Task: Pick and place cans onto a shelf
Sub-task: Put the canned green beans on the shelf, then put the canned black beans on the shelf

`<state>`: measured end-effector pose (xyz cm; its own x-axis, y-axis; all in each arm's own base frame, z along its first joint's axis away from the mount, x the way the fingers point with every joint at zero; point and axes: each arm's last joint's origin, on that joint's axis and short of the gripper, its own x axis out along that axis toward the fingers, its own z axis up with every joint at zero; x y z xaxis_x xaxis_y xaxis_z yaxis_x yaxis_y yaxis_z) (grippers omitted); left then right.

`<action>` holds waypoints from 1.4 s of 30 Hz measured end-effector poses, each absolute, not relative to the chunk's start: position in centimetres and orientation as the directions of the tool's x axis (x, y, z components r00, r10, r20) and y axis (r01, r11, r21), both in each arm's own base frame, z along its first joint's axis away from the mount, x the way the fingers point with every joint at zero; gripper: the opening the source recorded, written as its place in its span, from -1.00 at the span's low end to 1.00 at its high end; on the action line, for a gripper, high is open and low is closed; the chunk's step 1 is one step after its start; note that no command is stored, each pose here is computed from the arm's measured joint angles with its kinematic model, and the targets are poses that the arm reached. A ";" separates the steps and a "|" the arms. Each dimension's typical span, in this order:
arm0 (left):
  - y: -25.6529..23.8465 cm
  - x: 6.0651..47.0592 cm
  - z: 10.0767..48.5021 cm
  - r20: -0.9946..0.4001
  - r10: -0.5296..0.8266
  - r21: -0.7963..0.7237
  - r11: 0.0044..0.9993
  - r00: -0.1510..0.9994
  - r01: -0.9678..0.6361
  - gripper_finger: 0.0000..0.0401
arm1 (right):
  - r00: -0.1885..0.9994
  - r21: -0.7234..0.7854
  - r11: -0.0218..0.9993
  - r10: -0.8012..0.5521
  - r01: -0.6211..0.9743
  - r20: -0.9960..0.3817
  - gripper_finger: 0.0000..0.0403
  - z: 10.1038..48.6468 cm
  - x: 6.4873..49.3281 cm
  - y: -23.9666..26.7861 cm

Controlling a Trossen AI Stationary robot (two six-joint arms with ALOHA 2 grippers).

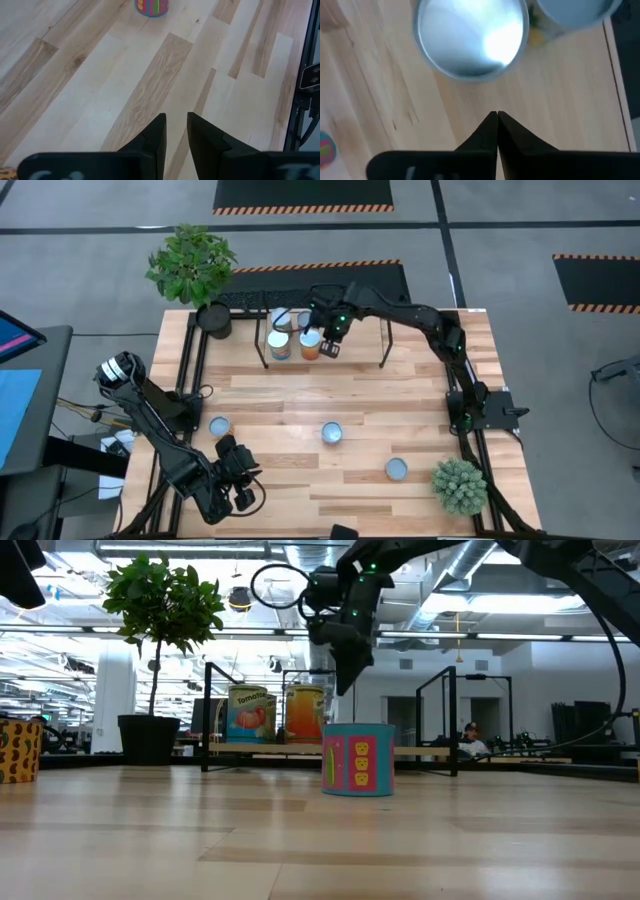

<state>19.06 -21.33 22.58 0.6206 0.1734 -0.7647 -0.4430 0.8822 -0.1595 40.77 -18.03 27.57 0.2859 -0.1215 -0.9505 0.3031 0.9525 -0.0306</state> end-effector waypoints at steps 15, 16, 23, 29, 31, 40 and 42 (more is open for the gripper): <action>-21.3 19.1 22.6 -0.765 0.173 -0.161 0.882 0.621 -0.444 -0.68 | 0.353 -0.036 0.955 -0.144 0.296 -0.924 -0.90 27.8 41.7 -17.6; -21.3 19.1 22.6 -0.765 0.173 -0.161 0.882 0.621 -0.444 -0.68 | 0.353 -0.036 0.955 -0.144 0.296 -0.924 -0.90 27.8 41.7 -17.6; -21.3 19.1 22.6 -0.765 0.173 -0.161 0.882 0.621 -0.444 -0.68 | 0.370 -0.030 0.955 -0.143 0.296 -0.918 -0.85 27.9 41.9 -17.6; -21.3 19.1 22.6 -0.765 0.173 -0.161 0.882 0.621 -0.444 -0.68 | 0.388 -0.015 0.958 -0.130 0.285 -0.912 -0.88 27.9 42.1 -17.4; -21.3 19.1 22.6 -0.765 0.173 -0.161 0.881 0.621 -0.444 -0.68 | 0.389 -0.015 0.959 -0.129 0.283 -0.912 -0.89 27.9 42.1 -17.4; -21.3 19.1 22.6 -0.765 0.173 -0.164 0.879 0.621 -0.447 -0.68 | 0.386 -0.016 0.961 -0.126 0.275 -0.914 -0.86 27.9 42.2 -17.0; -21.3 19.1 22.6 -0.765 0.173 -0.167 0.877 0.621 -0.450 -0.68 | 0.352 -0.009 0.960 -0.112 0.281 -0.929 -0.86 28.1 41.8 -16.9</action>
